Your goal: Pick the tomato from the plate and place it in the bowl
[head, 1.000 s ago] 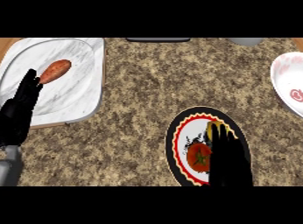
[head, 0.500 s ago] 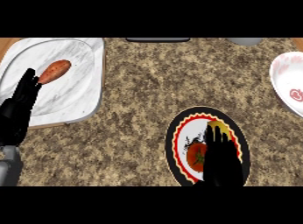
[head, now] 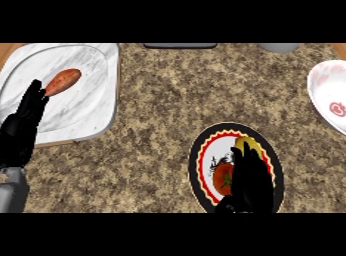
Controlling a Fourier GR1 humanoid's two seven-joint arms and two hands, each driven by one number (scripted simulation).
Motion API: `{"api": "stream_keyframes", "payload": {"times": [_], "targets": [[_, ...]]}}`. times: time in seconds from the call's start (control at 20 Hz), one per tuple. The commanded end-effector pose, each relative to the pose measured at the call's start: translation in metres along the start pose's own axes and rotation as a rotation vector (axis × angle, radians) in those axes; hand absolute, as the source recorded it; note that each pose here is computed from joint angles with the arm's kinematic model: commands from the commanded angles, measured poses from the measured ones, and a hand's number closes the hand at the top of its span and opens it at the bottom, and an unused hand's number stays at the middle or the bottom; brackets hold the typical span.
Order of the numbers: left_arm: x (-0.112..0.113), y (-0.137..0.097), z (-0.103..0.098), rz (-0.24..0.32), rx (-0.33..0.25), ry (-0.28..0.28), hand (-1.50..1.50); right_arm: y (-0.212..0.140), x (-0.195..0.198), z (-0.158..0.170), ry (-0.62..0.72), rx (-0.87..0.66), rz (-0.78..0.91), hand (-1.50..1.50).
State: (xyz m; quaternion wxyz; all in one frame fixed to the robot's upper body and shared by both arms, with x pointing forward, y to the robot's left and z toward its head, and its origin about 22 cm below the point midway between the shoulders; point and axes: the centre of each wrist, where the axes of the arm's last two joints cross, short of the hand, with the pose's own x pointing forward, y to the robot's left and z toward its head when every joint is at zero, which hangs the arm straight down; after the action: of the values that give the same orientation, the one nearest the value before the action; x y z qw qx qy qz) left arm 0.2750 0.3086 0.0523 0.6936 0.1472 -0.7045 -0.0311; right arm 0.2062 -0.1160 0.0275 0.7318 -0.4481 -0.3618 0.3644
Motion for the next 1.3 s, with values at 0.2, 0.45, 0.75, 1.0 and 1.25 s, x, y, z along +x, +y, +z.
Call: {"api": "stream_keyframes", "payload": {"times": [0.2, 0.45, 0.75, 1.0, 1.25], "targets": [[-0.012, -0.017, 0.008, -0.007, 0.003, 0.0, 0.0, 0.01, 0.007, -0.024, -0.045, 0.035, -0.004, 1.5], [0.013, -0.012, -0.004, 0.005, 0.006, -0.007, 0.0, 0.017, 0.026, -0.031, -0.055, 0.006, -0.021, 1.5], [0.021, -0.02, -0.008, -0.001, -0.032, -0.028, 0.0, -0.061, 0.01, -0.118, 0.103, 0.021, -0.128, 1.5], [0.015, -0.012, -0.009, 0.005, -0.05, -0.037, 0.0, -0.12, -0.002, -0.181, 0.258, -0.043, -0.151, 1.5], [0.015, -0.019, -0.003, -0.013, -0.054, -0.036, 0.0, -0.156, 0.024, -0.208, 0.28, -0.187, -0.078, 1.5]]}}
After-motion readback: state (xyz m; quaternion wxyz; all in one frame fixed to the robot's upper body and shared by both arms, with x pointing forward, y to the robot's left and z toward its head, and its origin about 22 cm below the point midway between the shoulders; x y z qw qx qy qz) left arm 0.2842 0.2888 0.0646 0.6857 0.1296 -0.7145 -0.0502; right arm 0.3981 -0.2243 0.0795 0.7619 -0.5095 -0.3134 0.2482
